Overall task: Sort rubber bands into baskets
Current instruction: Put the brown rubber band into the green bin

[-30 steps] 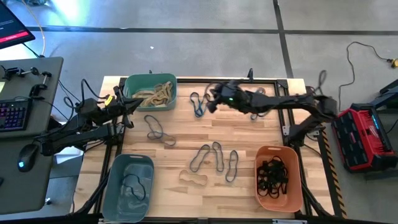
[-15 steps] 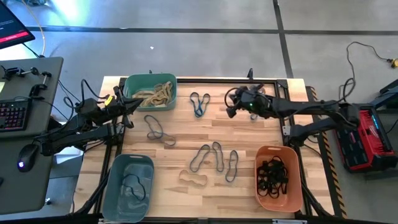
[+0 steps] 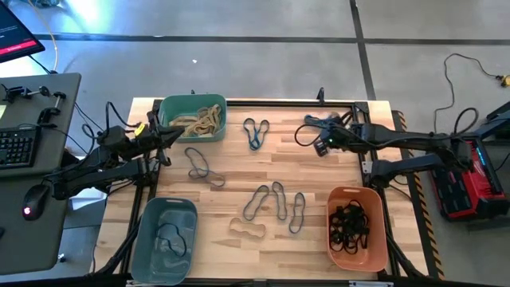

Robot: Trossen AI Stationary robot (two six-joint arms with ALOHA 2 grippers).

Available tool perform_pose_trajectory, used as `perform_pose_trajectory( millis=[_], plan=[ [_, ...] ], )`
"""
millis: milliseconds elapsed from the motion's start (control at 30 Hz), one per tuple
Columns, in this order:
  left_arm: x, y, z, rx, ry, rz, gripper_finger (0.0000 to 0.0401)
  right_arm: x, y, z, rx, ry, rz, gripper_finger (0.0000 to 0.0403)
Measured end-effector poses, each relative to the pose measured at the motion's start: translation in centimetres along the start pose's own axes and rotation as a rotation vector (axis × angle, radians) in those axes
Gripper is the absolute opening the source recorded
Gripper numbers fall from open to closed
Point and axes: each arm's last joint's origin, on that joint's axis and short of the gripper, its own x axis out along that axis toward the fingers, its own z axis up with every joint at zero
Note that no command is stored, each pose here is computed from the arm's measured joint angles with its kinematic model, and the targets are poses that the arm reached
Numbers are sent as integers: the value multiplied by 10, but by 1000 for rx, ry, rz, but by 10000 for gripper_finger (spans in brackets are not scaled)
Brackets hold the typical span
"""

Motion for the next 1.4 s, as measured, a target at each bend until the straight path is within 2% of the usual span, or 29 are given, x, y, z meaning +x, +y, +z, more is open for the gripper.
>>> perform_pose_trajectory(
  millis=[133, 267, 433, 533, 700, 900, 1033, 1233, 1400],
  plan=[
    [3, -2, -7, -6, 5, -43, 0, 10, -14, -10, 58, 106, -79, 0],
    [5, -3, -13, -12, 6, -46, 0, 33, -26, -24, 122, 220, -53, 0],
    [5, -4, -12, -13, -14, -71, 0, 56, -40, -30, 228, 241, -29, 0],
    [5, -5, -12, -13, -17, -102, 0, 61, -50, -28, 298, 236, -76, 8],
    [5, -6, -11, -22, -25, -154, 0, 65, -64, -24, 379, 224, -130, 58],
    [5, -7, -12, -40, -21, -199, 0, 74, -81, -21, 567, 238, -212, 138],
    [6, -9, -13, -40, -6, -231, 0, 85, -90, -18, 653, 258, -219, 165],
    [11, -9, -16, -25, 25, -230, 0, 107, -101, -17, 757, 328, -230, 164],
    [12, -9, -16, -23, 32, -230, 0, 124, -101, -20, 760, 392, -234, 139]
  ],
)
